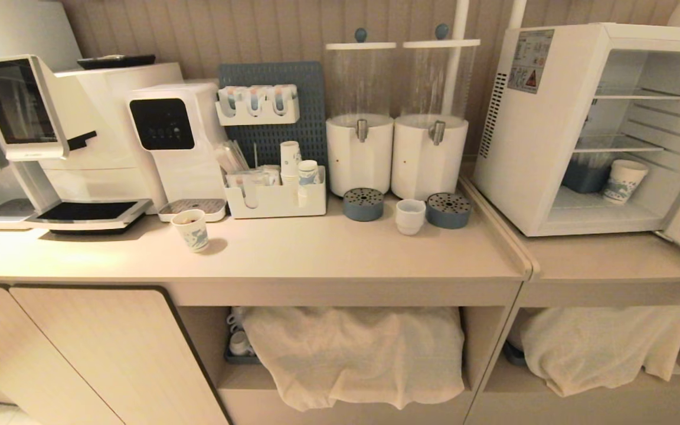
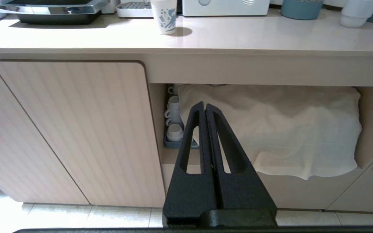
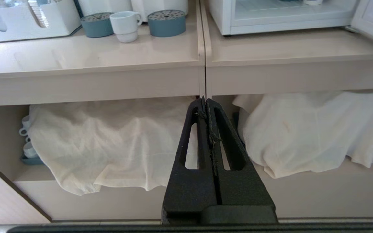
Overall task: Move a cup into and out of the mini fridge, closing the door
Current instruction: Put the ceramic cup in the freezer
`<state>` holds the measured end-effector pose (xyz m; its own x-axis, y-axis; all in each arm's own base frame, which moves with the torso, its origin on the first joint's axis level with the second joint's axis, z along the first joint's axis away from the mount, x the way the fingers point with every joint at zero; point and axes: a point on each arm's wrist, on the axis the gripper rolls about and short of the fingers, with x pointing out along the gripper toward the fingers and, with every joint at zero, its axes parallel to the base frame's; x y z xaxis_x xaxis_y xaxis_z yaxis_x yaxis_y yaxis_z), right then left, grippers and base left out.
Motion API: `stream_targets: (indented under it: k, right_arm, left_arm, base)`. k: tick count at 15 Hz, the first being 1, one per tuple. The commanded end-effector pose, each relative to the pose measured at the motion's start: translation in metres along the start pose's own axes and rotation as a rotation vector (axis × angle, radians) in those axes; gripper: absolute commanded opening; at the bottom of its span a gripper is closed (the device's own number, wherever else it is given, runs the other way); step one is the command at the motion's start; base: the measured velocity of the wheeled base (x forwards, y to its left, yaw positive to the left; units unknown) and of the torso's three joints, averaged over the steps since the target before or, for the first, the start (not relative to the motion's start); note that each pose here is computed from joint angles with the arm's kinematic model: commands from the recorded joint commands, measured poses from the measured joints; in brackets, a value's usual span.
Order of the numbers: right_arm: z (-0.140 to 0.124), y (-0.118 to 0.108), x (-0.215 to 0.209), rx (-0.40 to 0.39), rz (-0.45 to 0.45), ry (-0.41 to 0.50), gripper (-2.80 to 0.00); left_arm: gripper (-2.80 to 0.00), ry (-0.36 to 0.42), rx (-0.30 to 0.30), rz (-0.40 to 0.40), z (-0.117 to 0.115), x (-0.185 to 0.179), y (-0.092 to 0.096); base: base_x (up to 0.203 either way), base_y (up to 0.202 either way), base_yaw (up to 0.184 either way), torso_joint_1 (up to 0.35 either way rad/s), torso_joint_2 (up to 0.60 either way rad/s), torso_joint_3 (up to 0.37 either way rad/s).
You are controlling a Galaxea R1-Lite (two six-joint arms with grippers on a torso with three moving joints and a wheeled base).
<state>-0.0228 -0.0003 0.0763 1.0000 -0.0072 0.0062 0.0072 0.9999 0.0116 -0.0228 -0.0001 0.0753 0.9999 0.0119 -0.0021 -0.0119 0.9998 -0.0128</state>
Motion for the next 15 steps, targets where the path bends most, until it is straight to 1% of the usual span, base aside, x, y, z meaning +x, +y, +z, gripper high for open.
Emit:
stream_targets:
  k: [1, 10, 12, 15]
  right_arm:
    - [-0.0001, 0.0, 0.0001, 0.001, 0.0, 0.001, -2.8]
    - [0.0002, 0.0, 0.0001, 0.001, 0.0, 0.0, -2.8]
    - [0.0003, 0.0, 0.0, 0.001, 0.0, 0.0, -2.8]
    - [-0.0002, 0.0, 0.0001, 0.001, 0.0, 0.002, -2.8]
  left_arm:
    - [-2.8, 0.0, 0.0, 0.0, 0.0002, 0.0, 0.0]
    - [-2.8, -0.001, 0.01, 0.003, 0.0005, -0.0001, 0.0001]
    - [-2.8, -0.001, 0.01, 0.003, 0.0005, 0.0, 0.0001]
    - [-2.8, -0.001, 0.01, 0.003, 0.0005, 0.0, 0.0001]
  base:
    - [0.0, 0.0, 0.0, 0.0, 0.0, 0.0]
    - [0.0, 0.0, 0.0, 0.0, 0.0, 0.0]
    - [0.092, 0.0, -0.003, 0.002, -0.01, 0.004]
    - [0.186, 0.0, -0.002, 0.004, 0.0, -0.002]
